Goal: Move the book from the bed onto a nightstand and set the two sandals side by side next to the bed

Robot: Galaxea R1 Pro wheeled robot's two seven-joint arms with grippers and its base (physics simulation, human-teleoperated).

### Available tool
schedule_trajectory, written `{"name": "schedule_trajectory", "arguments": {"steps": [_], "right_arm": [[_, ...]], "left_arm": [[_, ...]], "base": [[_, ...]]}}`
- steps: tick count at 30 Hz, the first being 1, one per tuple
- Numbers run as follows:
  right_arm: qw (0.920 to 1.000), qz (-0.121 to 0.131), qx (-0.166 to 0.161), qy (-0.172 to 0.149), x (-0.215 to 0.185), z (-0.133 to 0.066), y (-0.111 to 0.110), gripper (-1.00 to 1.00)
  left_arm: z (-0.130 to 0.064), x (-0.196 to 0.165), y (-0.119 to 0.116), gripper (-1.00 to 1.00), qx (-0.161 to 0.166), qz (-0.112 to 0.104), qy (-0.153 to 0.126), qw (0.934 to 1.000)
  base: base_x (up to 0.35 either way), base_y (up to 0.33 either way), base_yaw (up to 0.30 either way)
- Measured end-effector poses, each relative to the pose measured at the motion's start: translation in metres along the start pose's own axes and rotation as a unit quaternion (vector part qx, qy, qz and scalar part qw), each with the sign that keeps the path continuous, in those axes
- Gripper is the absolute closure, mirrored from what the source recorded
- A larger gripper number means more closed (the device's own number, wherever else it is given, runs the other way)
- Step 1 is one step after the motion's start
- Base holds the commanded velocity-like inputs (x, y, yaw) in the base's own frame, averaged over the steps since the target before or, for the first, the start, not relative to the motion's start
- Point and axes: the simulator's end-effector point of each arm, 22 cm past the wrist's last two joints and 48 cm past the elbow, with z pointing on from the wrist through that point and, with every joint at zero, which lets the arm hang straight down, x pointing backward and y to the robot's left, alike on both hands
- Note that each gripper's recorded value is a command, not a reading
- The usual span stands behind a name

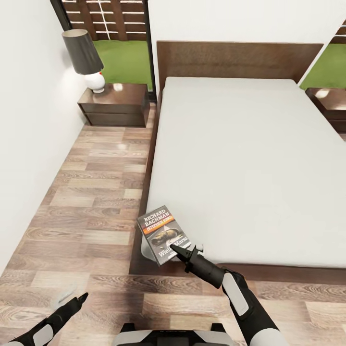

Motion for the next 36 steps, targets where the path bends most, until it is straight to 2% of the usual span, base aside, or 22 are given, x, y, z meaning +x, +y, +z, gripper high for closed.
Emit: {"name": "schedule_trajectory", "arguments": {"steps": [1, 4, 6, 9, 10, 11, 13, 16, 20, 22, 36], "right_arm": [[1.0, -0.001, 0.0, 0.0, 0.0, 0.0, 0.001, 1.0], [1.0, -0.003, -0.001, 0.0, 0.0, 0.0, 0.003, 1.0], [1.0, -0.004, -0.002, 0.0, -0.001, 0.0, 0.005, 1.0], [1.0, -0.007, -0.003, 0.0, -0.002, 0.0, 0.007, 1.0], [1.0, -0.008, -0.003, -0.001, -0.002, 0.0, 0.008, 1.0], [1.0, -0.008, -0.004, -0.001, -0.002, 0.0, 0.009, 1.0], [0.9999, -0.009, -0.003, -0.001, -0.002, 0.0, 0.009, 1.0], [0.9999, -0.011, -0.002, -0.001, -0.002, 0.0, 0.01, 1.0], [0.9999, -0.015, 0.0, -0.001, -0.004, -0.002, 0.011, 1.0], [0.9998, -0.02, 0.008, -0.002, -0.007, -0.008, 0.009, 1.0], [0.9976, -0.049, 0.049, -0.006, -0.034, -0.055, 0.0, 1.0]], "left_arm": [[-0.004, 0.012, 0.016, -1.0, -0.022, 0.002, 0.008, 0.9997], [-0.014, 0.036, 0.04, -1.0, -0.049, 0.009, 0.024, 0.9985], [-0.018, 0.05, 0.045, -1.0, -0.054, 0.024, 0.037, 0.9976], [-0.02, 0.069, 0.036, -1.0, -0.044, 0.063, 0.057, 0.9954], [-0.02, 0.079, 0.028, -1.0, -0.035, 0.088, 0.069, 0.9931], [-0.02, 0.084, 0.024, -1.0, -0.031, 0.101, 0.073, 0.9917], [-0.021, 0.095, 0.014, -1.0, -0.014, 0.154, 0.084, 0.9845], [-0.021, 0.097, 0.007, -1.0, -0.003, 0.189, 0.082, 0.9785], [-0.022, 0.096, 0.004, -1.0, 0.004, 0.209, 0.079, 0.9747], [-0.022, 0.095, 0.002, -1.0, 0.005, 0.212, 0.078, 0.9742], [-0.024, 0.087, -0.004, -1.0, 0.01, 0.214, 0.068, 0.9744]], "base": [[0.0, 0.0, 0.0], [0.0, 0.0, 0.0], [0.0, 0.0, 0.0], [0.0, 0.0, 0.0], [0.0, 0.0, 0.0], [0.0, 0.0, 0.0], [0.0, 0.0, 0.0], [0.0, 0.0, 0.0], [0.0, 0.0, 0.0], [0.0, 0.0, 0.0], [0.0, 0.0, 0.0]]}}
